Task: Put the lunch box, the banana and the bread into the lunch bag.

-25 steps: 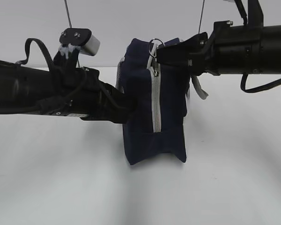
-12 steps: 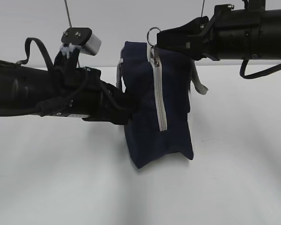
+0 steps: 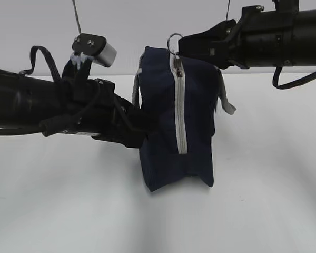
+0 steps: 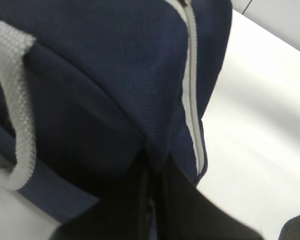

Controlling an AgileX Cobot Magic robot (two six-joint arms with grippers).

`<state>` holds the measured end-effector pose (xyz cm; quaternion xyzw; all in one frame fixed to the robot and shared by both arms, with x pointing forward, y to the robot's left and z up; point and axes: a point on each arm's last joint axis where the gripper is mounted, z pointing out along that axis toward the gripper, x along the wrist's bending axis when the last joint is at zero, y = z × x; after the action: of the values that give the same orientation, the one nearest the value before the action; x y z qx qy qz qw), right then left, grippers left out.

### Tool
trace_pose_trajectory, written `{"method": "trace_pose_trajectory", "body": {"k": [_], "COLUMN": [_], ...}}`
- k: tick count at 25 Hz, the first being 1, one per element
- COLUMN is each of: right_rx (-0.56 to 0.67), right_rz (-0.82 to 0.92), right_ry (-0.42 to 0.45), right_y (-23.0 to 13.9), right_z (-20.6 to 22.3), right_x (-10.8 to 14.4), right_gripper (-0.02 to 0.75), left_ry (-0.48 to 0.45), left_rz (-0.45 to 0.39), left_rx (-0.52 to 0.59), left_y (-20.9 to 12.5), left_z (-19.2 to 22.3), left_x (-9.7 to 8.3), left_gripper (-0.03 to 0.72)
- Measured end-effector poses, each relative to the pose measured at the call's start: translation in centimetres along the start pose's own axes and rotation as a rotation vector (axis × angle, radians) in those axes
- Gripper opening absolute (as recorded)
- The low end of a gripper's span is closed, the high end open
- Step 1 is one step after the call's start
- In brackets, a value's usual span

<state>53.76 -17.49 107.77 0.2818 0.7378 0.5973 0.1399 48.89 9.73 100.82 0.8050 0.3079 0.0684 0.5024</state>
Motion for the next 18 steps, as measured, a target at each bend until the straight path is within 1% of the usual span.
{"method": "trace_pose_trajectory", "body": {"k": [1, 5, 7, 13, 16, 18], "right_rx": [0.018, 0.089, 0.118, 0.152, 0.162, 0.168], "right_rz": [-0.015, -0.085, -0.101, -0.146, -0.130, -0.103], "right_ry": [0.017, 0.149, 0.198, 0.232, 0.255, 0.253], "right_y": [-0.1, -0.3, -0.2, 0.4, 0.2, 0.0], "right_z": [0.1, 0.8, 1.3, 2.2, 2.7, 2.8], "right_x": [0.1, 0.4, 0.2, -0.5, -1.0, -1.6], "right_gripper": [-0.016, -0.016, -0.016, -0.016, -0.016, -0.016], "left_ry": [-0.001, -0.004, -0.006, -0.007, -0.008, -0.010], "left_rz": [0.007, 0.030, 0.037, 0.056, 0.069, 0.072], "left_rx": [0.003, 0.014, 0.017, 0.026, 0.032, 0.033], "left_y": [0.0, -0.1, -0.2, -0.2, -0.3, -0.3], "left_z": [0.0, 0.0, 0.0, 0.0, 0.0, 0.0], "left_x": [0.0, 0.0, 0.0, 0.0, -0.1, -0.1], "left_gripper": [0.006, 0.006, 0.006, 0.006, 0.006, 0.006]}}
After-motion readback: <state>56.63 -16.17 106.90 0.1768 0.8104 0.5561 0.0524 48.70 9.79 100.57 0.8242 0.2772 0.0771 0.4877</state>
